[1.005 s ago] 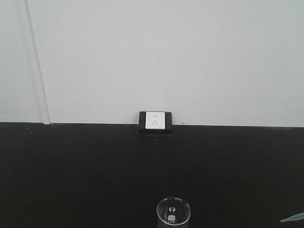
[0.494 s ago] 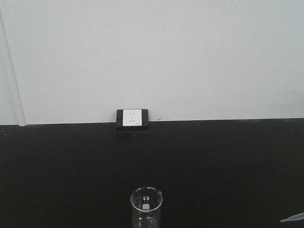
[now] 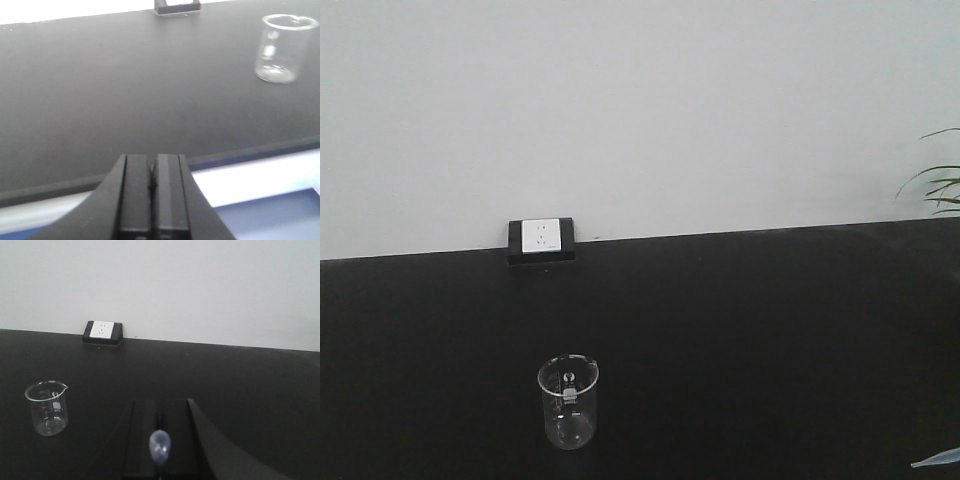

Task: Grab transparent chemical and place on left bench
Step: 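Turn the base away from the bench, holding the dropper in the right gripper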

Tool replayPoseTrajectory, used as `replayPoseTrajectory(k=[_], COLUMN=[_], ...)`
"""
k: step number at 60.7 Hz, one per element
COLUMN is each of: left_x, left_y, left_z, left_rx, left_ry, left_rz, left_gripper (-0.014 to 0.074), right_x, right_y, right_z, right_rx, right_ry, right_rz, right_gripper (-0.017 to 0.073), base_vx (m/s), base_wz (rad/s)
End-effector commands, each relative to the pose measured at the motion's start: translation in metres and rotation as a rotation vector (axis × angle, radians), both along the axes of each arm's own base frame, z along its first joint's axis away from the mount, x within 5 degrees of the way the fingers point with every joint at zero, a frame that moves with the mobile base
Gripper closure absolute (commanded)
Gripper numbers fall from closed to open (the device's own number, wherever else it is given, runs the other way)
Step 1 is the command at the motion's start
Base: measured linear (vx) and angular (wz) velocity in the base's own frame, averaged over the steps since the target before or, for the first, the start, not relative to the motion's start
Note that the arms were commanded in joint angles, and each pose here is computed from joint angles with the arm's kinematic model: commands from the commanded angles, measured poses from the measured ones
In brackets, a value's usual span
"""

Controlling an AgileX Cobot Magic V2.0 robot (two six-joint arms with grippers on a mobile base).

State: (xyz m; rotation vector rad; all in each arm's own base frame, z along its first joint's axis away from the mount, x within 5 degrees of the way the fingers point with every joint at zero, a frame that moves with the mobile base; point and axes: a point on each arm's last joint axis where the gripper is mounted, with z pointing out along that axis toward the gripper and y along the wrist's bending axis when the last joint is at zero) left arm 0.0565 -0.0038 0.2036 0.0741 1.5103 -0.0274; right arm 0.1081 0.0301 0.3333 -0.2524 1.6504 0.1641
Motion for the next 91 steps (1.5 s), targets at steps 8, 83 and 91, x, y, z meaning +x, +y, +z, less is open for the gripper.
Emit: replayPoseTrajectory(k=[8, 83, 91], left_x=[-0.0015, -0.0015, -0.0015], left_y=[0.0002, 0.0002, 0.0002], left_z=[0.0027, 0.0027, 0.0027], left_rx=[-0.014, -0.014, -0.014], left_ry=[-0.081, -0.081, -0.081], left_rz=[-0.001, -0.001, -0.001], left_gripper=[0.0597, 0.0597, 0.0597], right_x=[-0.0011, -0.0011, -0.0011], right_y=[0.0018, 0.0020, 0.0020], right_z=[0.0171, 0.0176, 0.0176], right_rx=[0.020, 0.022, 0.022], right_ry=[-0.101, -0.106, -0.106], right_rz=[0.023, 0.025, 0.025], right_gripper=[0.0564, 0.0564, 0.0564], base_vx=[-0.24, -0.30, -0.29], base_wz=[-0.03, 0.23, 0.36])
